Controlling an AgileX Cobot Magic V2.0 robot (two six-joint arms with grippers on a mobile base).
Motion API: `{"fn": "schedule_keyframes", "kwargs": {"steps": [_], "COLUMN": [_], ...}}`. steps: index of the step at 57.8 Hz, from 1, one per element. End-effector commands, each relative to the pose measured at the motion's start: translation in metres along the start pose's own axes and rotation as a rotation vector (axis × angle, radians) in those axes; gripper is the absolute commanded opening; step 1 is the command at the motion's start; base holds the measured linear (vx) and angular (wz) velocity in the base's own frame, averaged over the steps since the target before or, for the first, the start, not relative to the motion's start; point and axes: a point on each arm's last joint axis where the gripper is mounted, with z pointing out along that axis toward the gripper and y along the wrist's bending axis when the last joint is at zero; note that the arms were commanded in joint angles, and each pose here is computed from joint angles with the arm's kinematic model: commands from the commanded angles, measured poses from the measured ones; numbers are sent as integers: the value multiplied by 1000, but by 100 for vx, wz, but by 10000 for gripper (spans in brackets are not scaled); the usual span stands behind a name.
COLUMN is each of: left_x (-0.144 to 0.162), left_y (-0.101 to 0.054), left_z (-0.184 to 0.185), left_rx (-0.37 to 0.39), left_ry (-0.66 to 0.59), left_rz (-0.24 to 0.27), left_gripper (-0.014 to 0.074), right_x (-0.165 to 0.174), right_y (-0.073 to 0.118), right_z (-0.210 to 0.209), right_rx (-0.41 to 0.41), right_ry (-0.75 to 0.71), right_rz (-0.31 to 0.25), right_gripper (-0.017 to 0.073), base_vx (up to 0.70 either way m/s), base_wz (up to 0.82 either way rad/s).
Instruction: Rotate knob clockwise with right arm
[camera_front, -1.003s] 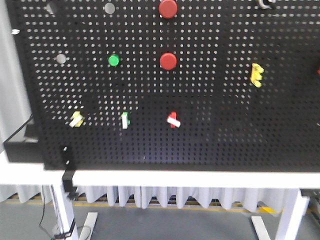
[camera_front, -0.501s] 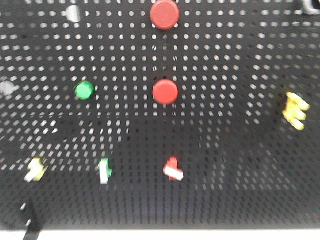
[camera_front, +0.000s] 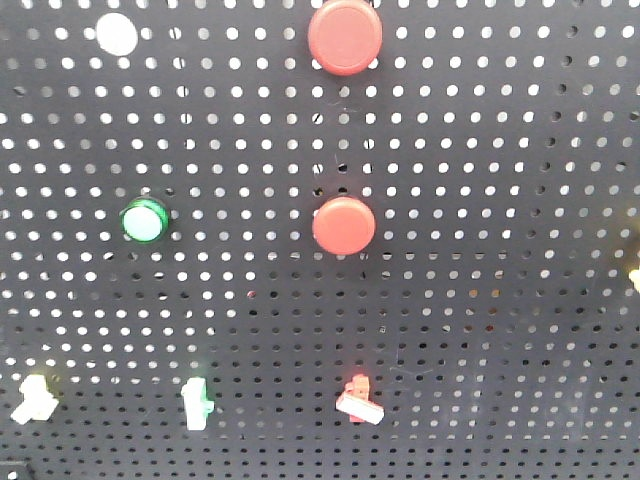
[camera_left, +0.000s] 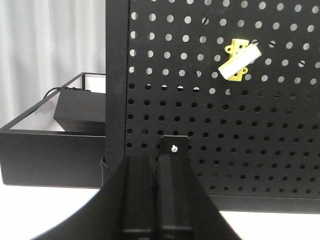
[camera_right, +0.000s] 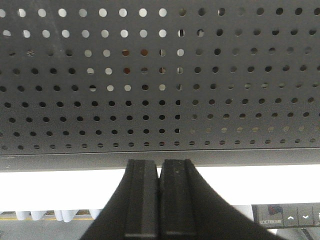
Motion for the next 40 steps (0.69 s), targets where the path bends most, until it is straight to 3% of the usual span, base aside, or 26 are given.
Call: {"fn": "schedule_keyframes", "kwargs": {"steps": [1,24,31,34,37,40], "left_x": [-3,-3,-3,-3,-3,-3], "left_y": [1,1,1,1,1,1], "left_z": [0,0,0,0,0,0], "left_rx": [-6,-6,-6,-6,-5,-5], "left_ry": [-66,-66,-66,-66,-66,-66], "left_rz": [-17,-17,-17,-17,-17,-17], "left_gripper": [-6,-6,-6,-6,-6,-6], "right_x": [-6,-6,-14,-22,-34,-51], "right_y": [0,0,0,0,0,-1], "right_z": [-1,-1,-2,-4,-7,-13], "right_rx": [6,7,5,-2,-15,-20], "right_ry": [-87,-89,-162,-243,-300,-329], "right_rz": [-12,-18,-20,27,148,161], "right_gripper": [-9,-9,-9,-9,-9,-9], "base_vx": [1,0,0,0,0,0], "base_wz": [-1,0,0,0,0,0]}}
